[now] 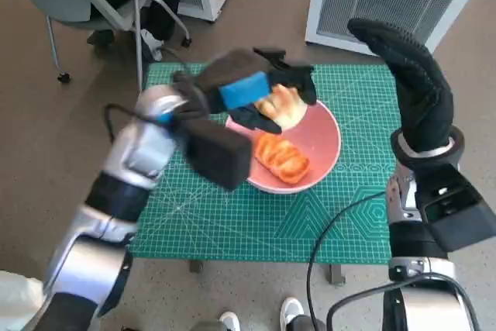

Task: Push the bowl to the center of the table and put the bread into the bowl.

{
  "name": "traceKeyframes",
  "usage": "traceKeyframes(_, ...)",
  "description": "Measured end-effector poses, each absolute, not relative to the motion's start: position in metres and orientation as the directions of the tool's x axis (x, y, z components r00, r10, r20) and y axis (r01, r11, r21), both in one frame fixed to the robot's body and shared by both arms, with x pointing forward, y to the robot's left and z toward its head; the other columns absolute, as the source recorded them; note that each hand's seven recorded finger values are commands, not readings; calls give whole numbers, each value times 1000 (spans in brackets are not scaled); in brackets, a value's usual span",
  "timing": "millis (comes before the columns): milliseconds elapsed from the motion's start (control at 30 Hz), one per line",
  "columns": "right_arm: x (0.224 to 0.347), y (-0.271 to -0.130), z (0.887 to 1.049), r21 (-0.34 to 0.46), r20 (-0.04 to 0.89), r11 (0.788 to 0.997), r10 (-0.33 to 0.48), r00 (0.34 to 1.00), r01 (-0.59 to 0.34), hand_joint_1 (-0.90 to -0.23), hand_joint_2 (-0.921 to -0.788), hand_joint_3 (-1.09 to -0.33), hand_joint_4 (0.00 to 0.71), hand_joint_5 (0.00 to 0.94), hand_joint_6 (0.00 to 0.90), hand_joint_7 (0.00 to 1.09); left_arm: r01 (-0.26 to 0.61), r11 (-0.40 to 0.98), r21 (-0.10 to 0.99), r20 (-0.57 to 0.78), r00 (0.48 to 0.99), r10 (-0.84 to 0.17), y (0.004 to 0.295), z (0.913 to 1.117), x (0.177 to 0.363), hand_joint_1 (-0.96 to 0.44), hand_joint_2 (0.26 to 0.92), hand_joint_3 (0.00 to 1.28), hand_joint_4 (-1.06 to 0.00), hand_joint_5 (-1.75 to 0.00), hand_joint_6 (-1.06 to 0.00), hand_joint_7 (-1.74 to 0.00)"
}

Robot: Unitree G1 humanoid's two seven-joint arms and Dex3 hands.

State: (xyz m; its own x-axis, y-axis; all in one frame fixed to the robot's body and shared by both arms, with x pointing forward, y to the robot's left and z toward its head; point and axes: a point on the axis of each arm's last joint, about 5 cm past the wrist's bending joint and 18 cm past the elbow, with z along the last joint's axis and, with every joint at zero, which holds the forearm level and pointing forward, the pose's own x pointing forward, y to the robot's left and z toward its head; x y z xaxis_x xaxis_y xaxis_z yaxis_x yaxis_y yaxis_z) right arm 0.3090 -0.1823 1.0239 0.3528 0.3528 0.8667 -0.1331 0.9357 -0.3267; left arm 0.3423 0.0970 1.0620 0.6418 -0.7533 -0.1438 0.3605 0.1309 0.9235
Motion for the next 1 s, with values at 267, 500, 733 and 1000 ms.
traceKeyframes(267,306,-185,1023,-340,863,933,358,356,-115,-550,-921,-758,277,1,268,157,516,86,852,-315,638,-703,95,1047,349,-334,921,63,-88,-9,-221,-167)
traceKeyframes(500,304,-186,1023,-335,866,937,349,358,-103,-553,-921,-757,278,1,265,157,468,163,869,-204,638,-743,99,1044,350,-382,921,48,-102,-8,-252,-134)
traceKeyframes(733,303,-185,1025,-343,866,935,351,357,-88,-558,-921,-756,278,1,262,158,400,376,836,34,645,-763,112,1043,350,-389,921,101,-168,-29,-301,-142)
traceKeyframes(1000,302,-185,1026,-328,871,942,333,361,-76,-561,-921,-754,278,1,263,160,307,753,581,461,638,-616,128,1032,341,-379,921,197,-271,-43,-334,-132)
